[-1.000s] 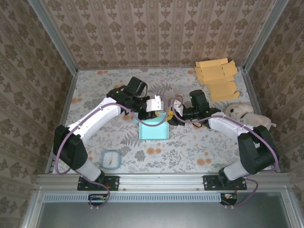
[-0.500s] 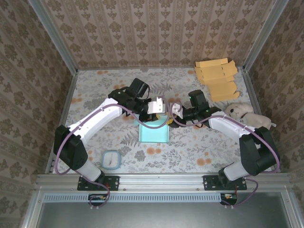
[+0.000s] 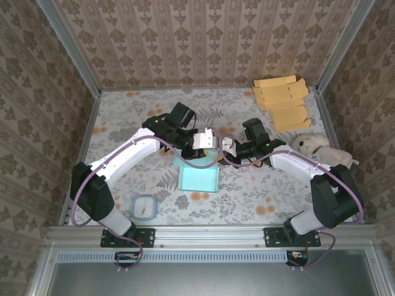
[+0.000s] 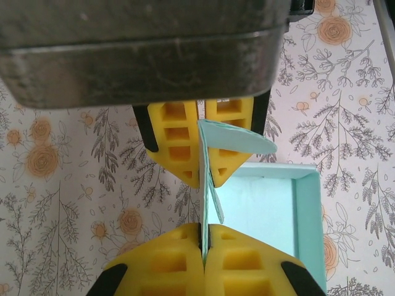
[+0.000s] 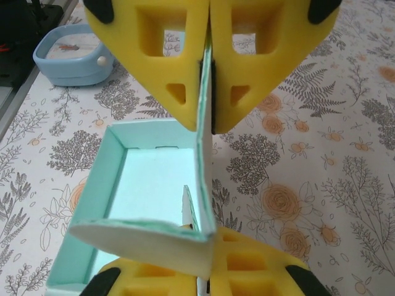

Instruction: Fold the paper box

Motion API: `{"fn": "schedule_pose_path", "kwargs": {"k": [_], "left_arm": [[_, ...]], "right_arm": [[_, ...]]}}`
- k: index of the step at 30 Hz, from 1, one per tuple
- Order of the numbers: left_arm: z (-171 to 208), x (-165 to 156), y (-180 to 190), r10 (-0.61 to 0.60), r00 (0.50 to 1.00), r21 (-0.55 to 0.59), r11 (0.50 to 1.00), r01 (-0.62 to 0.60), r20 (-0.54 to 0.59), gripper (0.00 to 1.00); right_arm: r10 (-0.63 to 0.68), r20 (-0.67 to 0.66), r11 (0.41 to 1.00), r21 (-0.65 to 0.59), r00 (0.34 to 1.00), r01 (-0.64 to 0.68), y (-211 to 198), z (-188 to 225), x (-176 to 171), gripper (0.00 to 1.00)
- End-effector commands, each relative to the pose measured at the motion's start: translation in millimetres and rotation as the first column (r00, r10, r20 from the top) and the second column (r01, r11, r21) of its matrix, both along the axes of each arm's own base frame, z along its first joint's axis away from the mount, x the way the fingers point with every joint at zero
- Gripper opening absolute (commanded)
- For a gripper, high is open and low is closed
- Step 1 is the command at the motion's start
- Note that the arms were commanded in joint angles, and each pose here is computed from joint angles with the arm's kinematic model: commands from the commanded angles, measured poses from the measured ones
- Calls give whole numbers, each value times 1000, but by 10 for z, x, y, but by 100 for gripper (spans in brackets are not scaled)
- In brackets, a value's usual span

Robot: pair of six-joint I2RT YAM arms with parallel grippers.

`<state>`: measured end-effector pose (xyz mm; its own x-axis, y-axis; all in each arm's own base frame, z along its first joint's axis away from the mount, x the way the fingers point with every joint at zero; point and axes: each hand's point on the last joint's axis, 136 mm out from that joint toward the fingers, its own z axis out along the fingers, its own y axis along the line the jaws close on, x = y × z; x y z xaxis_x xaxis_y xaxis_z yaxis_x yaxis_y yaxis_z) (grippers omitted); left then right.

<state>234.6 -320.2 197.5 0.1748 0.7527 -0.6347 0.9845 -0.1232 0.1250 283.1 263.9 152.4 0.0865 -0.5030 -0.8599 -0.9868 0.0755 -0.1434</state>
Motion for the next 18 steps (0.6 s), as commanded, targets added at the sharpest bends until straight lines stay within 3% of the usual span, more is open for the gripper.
{"fn": "schedule_pose_path", "kwargs": {"k": [1,4,6,8,10,13,15,16,18], "left_arm": [[203,-80,-210,-26,999,-94,995,28,19,5],[294,16,-217,38,997,-149,988,-27,69,22],[417,66,-214,90,991,-208,976,-69,96,28],[578,138,-176,181,978,-281,949,-145,106,39],[729,255,-108,306,947,-355,899,-255,94,41],[964,365,115,487,874,-462,776,-429,7,41],[1070,414,318,596,799,-503,667,-549,-81,40],[1113,438,444,648,750,-521,597,-610,-134,40],[1094,553,796,773,580,-528,391,-754,-257,49]], "right_arm": [[35,74,998,46,997,-38,116,171,57,8],[23,79,999,40,997,-26,100,142,72,7],[16,82,999,35,997,-19,90,124,79,6],[8,82,999,32,997,-10,74,111,94,6],[3,82,999,31,997,-5,65,104,102,6],[-7,84,1000,31,996,5,57,103,123,6],[-12,88,999,31,996,9,55,104,134,6],[-16,88,999,31,996,13,53,102,141,6],[-22,91,999,31,996,19,44,103,154,6]]}}
